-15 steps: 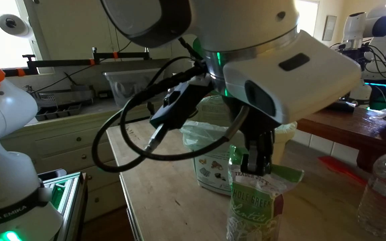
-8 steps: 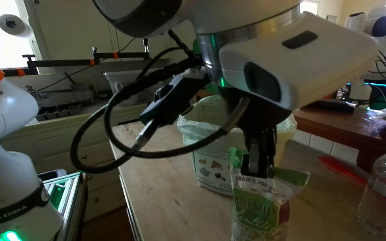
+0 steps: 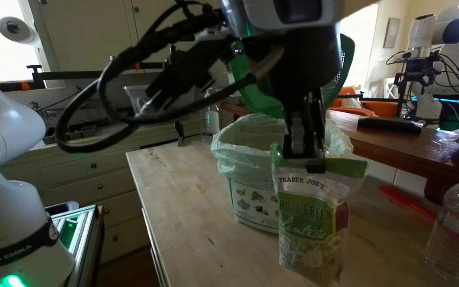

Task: Open the bin, throw the green pack inside, then close the bin

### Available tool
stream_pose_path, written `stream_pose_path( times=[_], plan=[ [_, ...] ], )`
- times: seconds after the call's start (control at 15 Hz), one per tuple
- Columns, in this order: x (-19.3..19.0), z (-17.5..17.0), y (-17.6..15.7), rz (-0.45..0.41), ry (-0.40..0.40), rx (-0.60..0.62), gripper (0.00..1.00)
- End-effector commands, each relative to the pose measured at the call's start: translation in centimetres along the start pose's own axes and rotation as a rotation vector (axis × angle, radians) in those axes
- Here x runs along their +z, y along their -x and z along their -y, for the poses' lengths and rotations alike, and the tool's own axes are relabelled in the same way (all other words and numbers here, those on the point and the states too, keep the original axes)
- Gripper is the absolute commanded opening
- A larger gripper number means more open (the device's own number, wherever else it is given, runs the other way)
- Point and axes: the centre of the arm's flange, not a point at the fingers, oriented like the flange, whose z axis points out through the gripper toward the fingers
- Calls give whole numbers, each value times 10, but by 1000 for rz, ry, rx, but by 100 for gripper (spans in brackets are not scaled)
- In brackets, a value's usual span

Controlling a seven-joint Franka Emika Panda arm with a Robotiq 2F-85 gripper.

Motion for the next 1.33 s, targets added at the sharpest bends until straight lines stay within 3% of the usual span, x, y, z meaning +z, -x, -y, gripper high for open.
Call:
stream_pose_path(
  times=[0.0,0.67,1.27],
  plan=[
    [-42,9,18,-22,-24,-47,1],
    [-119,42,57,-60,-77,-191,1],
    [-139,93,91,-96,-138,-343,1]
  ],
)
